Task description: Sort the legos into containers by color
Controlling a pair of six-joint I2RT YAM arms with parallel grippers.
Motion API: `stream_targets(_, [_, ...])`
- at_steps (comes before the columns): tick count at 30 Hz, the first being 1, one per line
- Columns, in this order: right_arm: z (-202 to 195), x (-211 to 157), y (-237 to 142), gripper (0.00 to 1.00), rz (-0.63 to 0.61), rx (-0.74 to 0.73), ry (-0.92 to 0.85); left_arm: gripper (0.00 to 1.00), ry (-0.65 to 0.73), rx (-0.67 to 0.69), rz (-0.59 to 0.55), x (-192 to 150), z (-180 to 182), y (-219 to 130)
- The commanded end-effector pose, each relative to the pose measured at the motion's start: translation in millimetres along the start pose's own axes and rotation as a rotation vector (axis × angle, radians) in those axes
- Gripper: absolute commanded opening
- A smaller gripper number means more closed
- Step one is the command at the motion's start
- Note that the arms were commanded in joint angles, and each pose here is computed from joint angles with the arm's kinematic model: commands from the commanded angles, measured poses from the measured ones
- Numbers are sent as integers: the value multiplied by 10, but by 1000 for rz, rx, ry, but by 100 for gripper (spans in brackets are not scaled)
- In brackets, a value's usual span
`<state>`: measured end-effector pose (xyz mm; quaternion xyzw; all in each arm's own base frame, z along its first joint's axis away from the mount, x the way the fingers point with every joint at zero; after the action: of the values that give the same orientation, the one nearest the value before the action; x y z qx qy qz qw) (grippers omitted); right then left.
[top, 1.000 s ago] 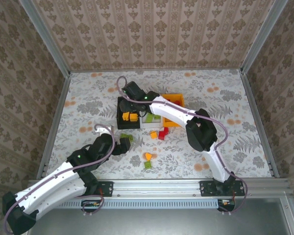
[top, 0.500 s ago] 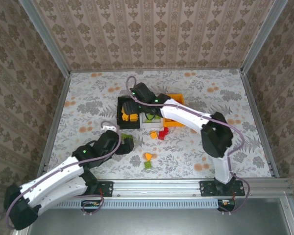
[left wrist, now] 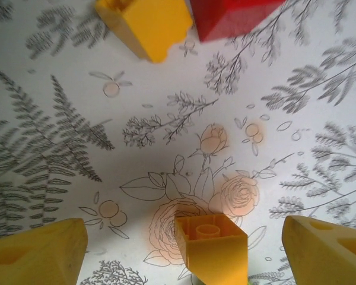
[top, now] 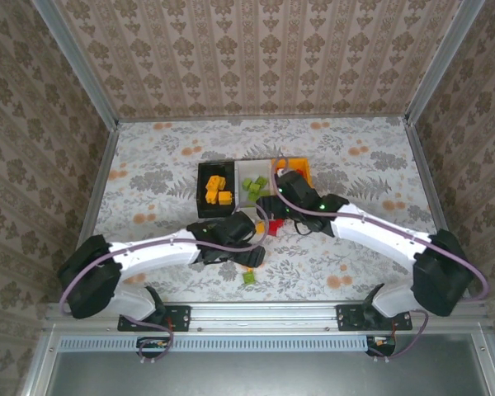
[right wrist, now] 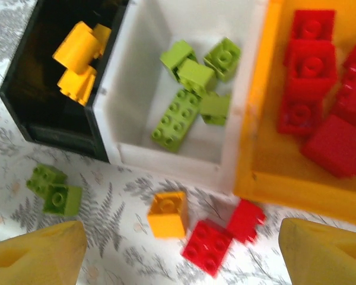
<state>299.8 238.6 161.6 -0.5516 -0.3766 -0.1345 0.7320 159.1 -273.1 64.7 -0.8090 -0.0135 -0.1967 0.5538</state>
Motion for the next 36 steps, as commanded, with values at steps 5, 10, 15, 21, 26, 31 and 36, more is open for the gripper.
stream_targets(5, [-278,44,-364,87,-106,-53,65,74,71,91,92,-154,9,178])
stream_targets(10, [-437,100,-534,88,-152,-77,90,59,117,134,151,-295,-21,315])
stream_targets(15, [-521,100,-582,88,-164,-88,108,45,124,154,149,-311,-10,328])
stream_targets(21, [-552,67,-559,88,-158,-91,123,32,122,150,106,-214,-44,241])
stream_targets(26, [-573,51,-575,88,-162,-93,133,29,89,117,-10,121,-75,-70])
stream_targets(31, [-586,20,-571,88,-161,-90,145,29,10,131,-223,808,174,-529])
stream_targets(36, [-601,-26,-527,88,-144,-94,148,29,-112,157,-366,1452,555,-688])
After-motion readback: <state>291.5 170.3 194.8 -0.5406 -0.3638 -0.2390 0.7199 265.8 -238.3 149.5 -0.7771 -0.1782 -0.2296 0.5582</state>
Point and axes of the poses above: each hand's point on the last joint's axis, 136 mm out from that joint toward the fingers, its own y axis out along the fingers, its own z axis along the line the jaws close on, x = y × z, the point moved 1 cm from there along -y, back along the fingers, and after that the axes turned 13 degrees about -y, right-handed, at the moved point
